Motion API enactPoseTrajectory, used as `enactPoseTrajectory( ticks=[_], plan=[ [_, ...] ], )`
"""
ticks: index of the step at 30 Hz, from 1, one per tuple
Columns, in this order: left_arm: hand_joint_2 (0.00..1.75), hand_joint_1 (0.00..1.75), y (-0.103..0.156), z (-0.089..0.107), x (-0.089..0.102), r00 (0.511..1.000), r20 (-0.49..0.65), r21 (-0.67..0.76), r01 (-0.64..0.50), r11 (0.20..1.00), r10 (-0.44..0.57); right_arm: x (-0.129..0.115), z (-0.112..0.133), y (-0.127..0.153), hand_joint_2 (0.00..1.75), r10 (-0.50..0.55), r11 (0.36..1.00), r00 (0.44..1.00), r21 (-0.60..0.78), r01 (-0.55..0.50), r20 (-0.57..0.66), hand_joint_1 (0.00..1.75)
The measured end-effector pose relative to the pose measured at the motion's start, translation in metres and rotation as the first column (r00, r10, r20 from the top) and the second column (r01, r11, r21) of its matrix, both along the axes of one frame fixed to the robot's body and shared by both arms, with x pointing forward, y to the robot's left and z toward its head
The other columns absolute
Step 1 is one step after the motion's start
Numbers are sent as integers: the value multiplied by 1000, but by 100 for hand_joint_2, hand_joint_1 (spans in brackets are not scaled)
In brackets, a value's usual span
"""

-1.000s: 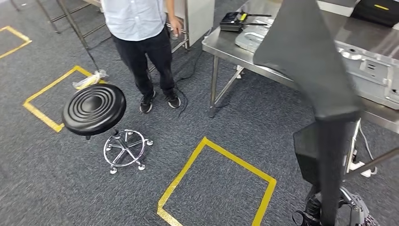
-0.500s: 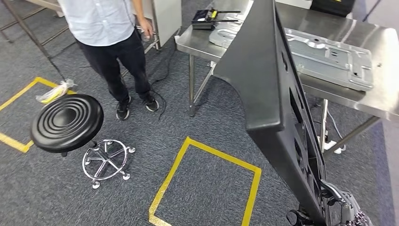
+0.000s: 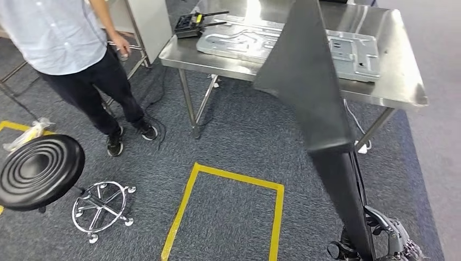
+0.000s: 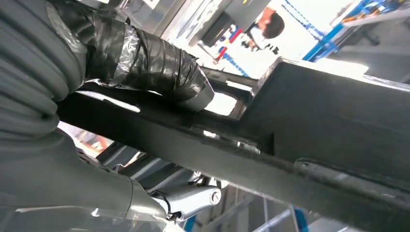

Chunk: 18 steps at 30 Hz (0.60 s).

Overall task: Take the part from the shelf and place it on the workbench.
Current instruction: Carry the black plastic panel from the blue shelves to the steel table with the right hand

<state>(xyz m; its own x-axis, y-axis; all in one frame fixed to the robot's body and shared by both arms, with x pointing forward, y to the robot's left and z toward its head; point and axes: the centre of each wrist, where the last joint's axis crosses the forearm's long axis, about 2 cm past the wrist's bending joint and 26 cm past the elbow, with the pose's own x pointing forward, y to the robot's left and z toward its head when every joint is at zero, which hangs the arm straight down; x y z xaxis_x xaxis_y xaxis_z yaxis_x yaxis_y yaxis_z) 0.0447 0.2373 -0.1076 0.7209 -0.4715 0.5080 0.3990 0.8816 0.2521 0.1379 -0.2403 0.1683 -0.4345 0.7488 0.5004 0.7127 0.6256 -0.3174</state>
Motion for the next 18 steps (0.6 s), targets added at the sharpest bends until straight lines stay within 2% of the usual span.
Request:
enactPoseTrajectory(
  ticks=[18],
  plan=[
    [175, 0, 0, 0, -2, 1000, -26, 5, 14, 1000, -14, 1, -7, 4, 175, 58, 998, 998, -23, -59, -21, 175]
  ],
)
